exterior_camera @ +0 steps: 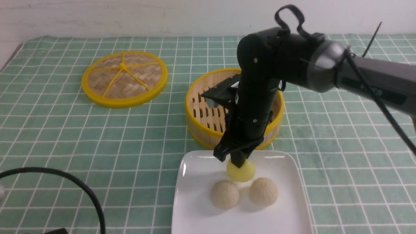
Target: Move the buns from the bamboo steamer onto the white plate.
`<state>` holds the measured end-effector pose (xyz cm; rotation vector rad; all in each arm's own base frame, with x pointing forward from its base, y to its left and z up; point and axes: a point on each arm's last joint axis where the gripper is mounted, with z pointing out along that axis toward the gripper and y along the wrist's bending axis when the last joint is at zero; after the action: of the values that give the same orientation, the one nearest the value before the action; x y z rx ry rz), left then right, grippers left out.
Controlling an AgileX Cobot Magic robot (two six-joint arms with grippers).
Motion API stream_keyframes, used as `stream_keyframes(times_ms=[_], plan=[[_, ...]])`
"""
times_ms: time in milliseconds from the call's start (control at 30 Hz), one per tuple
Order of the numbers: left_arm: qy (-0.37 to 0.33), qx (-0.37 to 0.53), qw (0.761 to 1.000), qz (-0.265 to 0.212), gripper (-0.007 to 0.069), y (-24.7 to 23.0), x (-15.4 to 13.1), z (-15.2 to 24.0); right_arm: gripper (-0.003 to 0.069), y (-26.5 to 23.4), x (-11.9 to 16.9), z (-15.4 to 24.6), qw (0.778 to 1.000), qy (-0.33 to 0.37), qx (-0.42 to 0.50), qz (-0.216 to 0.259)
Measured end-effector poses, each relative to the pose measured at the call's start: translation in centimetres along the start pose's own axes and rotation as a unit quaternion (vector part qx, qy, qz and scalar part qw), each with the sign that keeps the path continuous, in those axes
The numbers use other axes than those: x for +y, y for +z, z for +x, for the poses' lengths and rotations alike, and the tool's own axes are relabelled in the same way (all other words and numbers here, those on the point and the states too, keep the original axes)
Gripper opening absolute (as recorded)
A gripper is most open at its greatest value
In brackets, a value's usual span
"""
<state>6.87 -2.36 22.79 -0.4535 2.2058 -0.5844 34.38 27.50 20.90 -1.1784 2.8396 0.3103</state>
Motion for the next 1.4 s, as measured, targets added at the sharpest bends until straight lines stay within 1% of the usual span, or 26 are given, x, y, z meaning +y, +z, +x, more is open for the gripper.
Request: stream_keyframes(times_ms=[33, 67, 200, 367, 400, 433, 467, 500, 600, 700, 800, 867, 933, 1000, 1033, 1067, 1100, 1167, 1200, 1233, 1267, 1333, 1367, 1400], plan=[[0.0, 0.0, 1.0, 0.0, 0.0133, 0.0, 0.0, 0.0, 0.0038, 0.3, 0.0, 0.0, 1.0, -0.001, 0.003, 0.001], [0.0, 0.0, 1.0, 0.0, 0.0136, 0.0, 0.0, 0.0, 0.0057, 1.0, -0.2, 0.0, 1.0, -0.003, 0.012, 0.004], [0.0, 0.0, 1.0, 0.0, 0.0139, 0.0, 0.0, 0.0, 0.016, 1.7, -0.4, -0.1, 1.0, -0.008, 0.018, 0.012], [0.0, 0.0, 1.0, 0.0, 0.0146, 0.0, 0.0, 0.0, 0.0407, 1.7, -0.5, -0.2, 1.0, -0.008, 0.019, 0.017], [0.0, 0.0, 1.0, 0.0, 0.0146, 0.0, 0.0, 0.0, 0.0436, 1.5, -0.5, -0.2, 1.0, -0.005, 0.018, 0.017], [0.0, 0.0, 1.0, 0.0, 0.0146, 0.0, 0.0, 0.0, 0.0442, 1.5, -0.5, -0.2, 1.0, -0.005, 0.019, 0.017], [0.0, 0.0, 1.0, 0.0, 0.0146, 0.0, 0.0, 0.0, 0.0482, 1.2, -0.5, -0.4, 1.0, 0.0, 0.013, 0.021], [0.0, 0.0, 1.0, 0.0, 0.0148, 0.0, 0.0, 0.0, 0.0507, 0.7, -0.5, -0.5, 1.0, 0.005, 0.006, 0.025], [0.0, 0.0, 1.0, 0.0, 0.0148, 0.0, 0.0, 0.0, 0.0533, -0.9, -0.2, -0.4, 0.999, 0.011, -0.01, 0.03], [0.0, 0.0, 1.0, 0.0, 0.0148, 0.0, 0.0, 0.0, 0.0538, -3.2, 0.1, -0.1, 0.998, 0.016, -0.035, 0.04], [0.0, 0.0, 1.0, 0.0, 0.015, 0.0, 0.0, 0.0, 0.0515, -7.0, 0.6, 0.6, 0.995, 0.026, -0.075, 0.058], [0.0, 0.0, 1.0, 0.0, 0.0153, 0.0, 0.0, 0.0, 0.0481, -10.0, 1.2, 1.5, 0.991, 0.032, -0.109, 0.066], [0.0, 0.0, 1.0, 0.0, 0.0158, 0.0, 0.0, 0.0, 0.044, -13.1, 1.9, 2.6, 0.987, 0.033, -0.144, 0.07], [0.0, 0.0, 1.0, 0.0, 0.016, 0.0, 0.0, 0.0, 0.037, -16.9, 2.9, 4.7, 0.979, 0.029, -0.186, 0.074], [0.0, 0.001, 1.0, 0.0, 0.016, 0.0, 0.0, 0.0, 0.035, -18.6, 3.3, 6.0, 0.975, 0.026, -0.205, 0.076], [0.0, 0.001, 1.0, 0.0, 0.016, 0.0, 0.0, 0.0, 0.0315, -19.5, 3.6, 6.8, 0.973, 0.025, -0.215, 0.077], [0.0, 0.001, 1.0, 0.0, 0.016, 0.0, 0.0, 0.0, 0.0278, -21.4, 4.3, 9.0, 0.968, 0.022, -0.236, 0.078], [0.0, 0.002, 1.0, 0.0, 0.0162, 0.0, 0.0, 0.0, 0.0195, -23.4, 5.1, 12.3, 0.963, 0.019, -0.258, 0.081], [0.0, 0.002, 1.0, 0.0, 0.0162, 0.0, 0.0, 0.0, 0.0166, -24.3, 5.5, 14.3, 0.96, 0.017, -0.269, 0.082], [0.0, 0.002, 1.0, 0.0, 0.0162, 0.0, 0.0, 0.0, 0.0159, -24.5, 5.6, 14.7, 0.959, 0.017, -0.271, 0.082], [0.0, 0.003, 1.0, -0.001, 0.0162, 0.0, 0.0, 0.0, 0.0099, -25.4, 6.3, 18.1, 0.954, 0.015, -0.287, 0.082], [0.0, 0.003, 1.0, -0.001, 0.0162, 0.0, 0.0, 0.1, 0.0042, -25.7, 7.0, 22.5, 0.948, 0.012, -0.309, 0.078], [0.0, 0.003, 1.0, -0.001, 0.0162, 0.0, 0.0, 0.1, 0.0042, -25.7, 7.1, 23.0, 0.947, 0.012, -0.312, 0.077], [0.0, 0.003, 1.0, -0.001, 0.0162, 0.0, 0.0, 0.1, 0.0006, -25.3, 7.6, 25.6, 0.934, 0.009, -0.352, 0.069]])
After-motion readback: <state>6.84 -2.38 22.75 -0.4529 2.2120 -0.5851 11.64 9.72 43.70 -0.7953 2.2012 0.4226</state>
